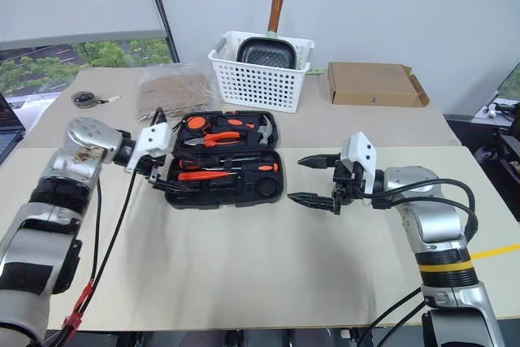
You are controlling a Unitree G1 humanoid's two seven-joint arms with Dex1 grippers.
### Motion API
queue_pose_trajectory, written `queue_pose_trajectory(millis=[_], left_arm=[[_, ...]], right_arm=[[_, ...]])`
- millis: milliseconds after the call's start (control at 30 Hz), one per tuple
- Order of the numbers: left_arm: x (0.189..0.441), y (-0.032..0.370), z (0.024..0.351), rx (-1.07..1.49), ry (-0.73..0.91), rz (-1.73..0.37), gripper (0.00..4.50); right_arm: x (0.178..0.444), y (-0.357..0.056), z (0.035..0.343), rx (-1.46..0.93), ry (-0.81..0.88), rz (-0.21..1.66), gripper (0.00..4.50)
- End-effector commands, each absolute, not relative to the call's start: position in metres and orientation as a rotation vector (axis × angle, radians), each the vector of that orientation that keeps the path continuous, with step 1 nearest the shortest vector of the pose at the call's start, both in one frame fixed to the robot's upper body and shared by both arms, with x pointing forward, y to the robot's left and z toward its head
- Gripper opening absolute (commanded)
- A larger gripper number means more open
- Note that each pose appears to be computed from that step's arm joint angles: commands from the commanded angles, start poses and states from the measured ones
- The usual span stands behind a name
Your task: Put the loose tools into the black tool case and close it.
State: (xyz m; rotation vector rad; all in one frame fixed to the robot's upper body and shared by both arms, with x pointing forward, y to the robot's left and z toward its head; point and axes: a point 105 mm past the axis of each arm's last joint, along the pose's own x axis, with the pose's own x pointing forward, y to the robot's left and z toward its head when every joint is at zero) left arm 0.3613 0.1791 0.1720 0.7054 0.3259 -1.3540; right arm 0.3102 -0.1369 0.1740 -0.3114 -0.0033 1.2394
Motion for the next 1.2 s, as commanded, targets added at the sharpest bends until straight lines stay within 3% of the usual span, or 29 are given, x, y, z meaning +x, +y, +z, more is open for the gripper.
queue_pose_trajectory(millis=[33,100,200,300,500,700,900,1200], left_arm=[[0.357,0.173,0.198,0.676,0.215,-1.328,4.28],[0.362,0.163,0.207,0.650,0.114,-1.263,4.28],[0.374,0.145,0.214,0.578,-0.060,-1.127,3.51],[0.379,0.131,0.202,0.441,-0.093,-1.001,2.38],[0.368,0.113,0.157,0.252,0.013,-0.787,0.14],[0.374,0.130,0.140,0.182,0.087,-0.520,0.05],[0.359,0.133,0.104,0.123,0.219,-0.440,0.05],[0.359,0.136,0.064,0.055,0.404,-0.368,0.05]], right_arm=[[0.309,-0.132,0.185,-0.334,-0.061,1.263,4.50],[0.309,-0.130,0.185,-0.333,-0.065,1.266,4.50],[0.310,-0.129,0.185,-0.336,-0.074,1.263,4.50],[0.308,-0.128,0.183,-0.334,-0.075,1.265,4.50],[0.305,-0.128,0.181,-0.320,-0.075,1.257,4.50],[0.304,-0.132,0.185,-0.279,-0.112,1.237,4.50],[0.303,-0.132,0.186,-0.273,-0.110,1.240,4.50],[0.304,-0.134,0.185,-0.291,-0.103,1.245,4.50]])
